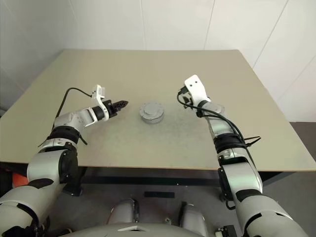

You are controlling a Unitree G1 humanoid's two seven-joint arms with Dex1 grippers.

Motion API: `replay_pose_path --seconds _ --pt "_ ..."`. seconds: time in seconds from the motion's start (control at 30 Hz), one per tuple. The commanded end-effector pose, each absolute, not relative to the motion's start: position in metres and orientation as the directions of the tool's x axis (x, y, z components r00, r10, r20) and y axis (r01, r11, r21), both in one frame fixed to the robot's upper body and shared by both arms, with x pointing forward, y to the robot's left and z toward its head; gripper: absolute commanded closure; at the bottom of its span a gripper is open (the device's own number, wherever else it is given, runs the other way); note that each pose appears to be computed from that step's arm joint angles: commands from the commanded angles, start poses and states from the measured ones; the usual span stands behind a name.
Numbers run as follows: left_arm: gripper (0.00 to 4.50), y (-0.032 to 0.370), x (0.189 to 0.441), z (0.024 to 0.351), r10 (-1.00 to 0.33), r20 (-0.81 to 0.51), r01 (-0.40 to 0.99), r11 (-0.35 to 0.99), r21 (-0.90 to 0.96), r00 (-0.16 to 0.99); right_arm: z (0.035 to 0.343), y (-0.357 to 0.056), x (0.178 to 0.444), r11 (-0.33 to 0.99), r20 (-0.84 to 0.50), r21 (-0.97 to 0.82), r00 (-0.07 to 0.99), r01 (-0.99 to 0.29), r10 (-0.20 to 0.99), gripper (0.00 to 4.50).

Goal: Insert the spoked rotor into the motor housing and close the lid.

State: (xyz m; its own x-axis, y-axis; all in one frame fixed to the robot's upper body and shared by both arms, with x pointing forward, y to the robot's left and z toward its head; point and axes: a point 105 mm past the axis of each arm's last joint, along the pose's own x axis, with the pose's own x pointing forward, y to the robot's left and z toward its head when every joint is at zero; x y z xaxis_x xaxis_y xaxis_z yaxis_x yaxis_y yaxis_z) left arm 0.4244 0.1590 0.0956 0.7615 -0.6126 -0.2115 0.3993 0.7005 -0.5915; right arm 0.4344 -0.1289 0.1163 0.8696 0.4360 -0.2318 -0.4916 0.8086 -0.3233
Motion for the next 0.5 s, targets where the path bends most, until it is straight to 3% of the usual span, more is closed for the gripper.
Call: replay_pose_path --seconds 0.03,0.23,0.5 --pt "4.5 0.154 0.428 0.109 -0.618 -0.188 0.452 0.719 -0.528 0.763 0.129 -0.092 0.422 0.744 -0.191 -0.271 0.792 -0.61 0.579 2.16" --pt "4.5 0.135 0.422 0.105 -0.668 -0.218 0.525 0.712 -0.467 0.712 0.122 -0.069 0.412 0.707 -0.206 -0.234 0.745 -0.667 0.635 0.13" --pt "4.5 0.132 0.422 0.103 -0.666 -0.218 0.521 0.712 -0.471 0.714 0.111 -0.059 0.41 0.693 -0.243 -0.245 0.734 -0.679 0.634 0.04"
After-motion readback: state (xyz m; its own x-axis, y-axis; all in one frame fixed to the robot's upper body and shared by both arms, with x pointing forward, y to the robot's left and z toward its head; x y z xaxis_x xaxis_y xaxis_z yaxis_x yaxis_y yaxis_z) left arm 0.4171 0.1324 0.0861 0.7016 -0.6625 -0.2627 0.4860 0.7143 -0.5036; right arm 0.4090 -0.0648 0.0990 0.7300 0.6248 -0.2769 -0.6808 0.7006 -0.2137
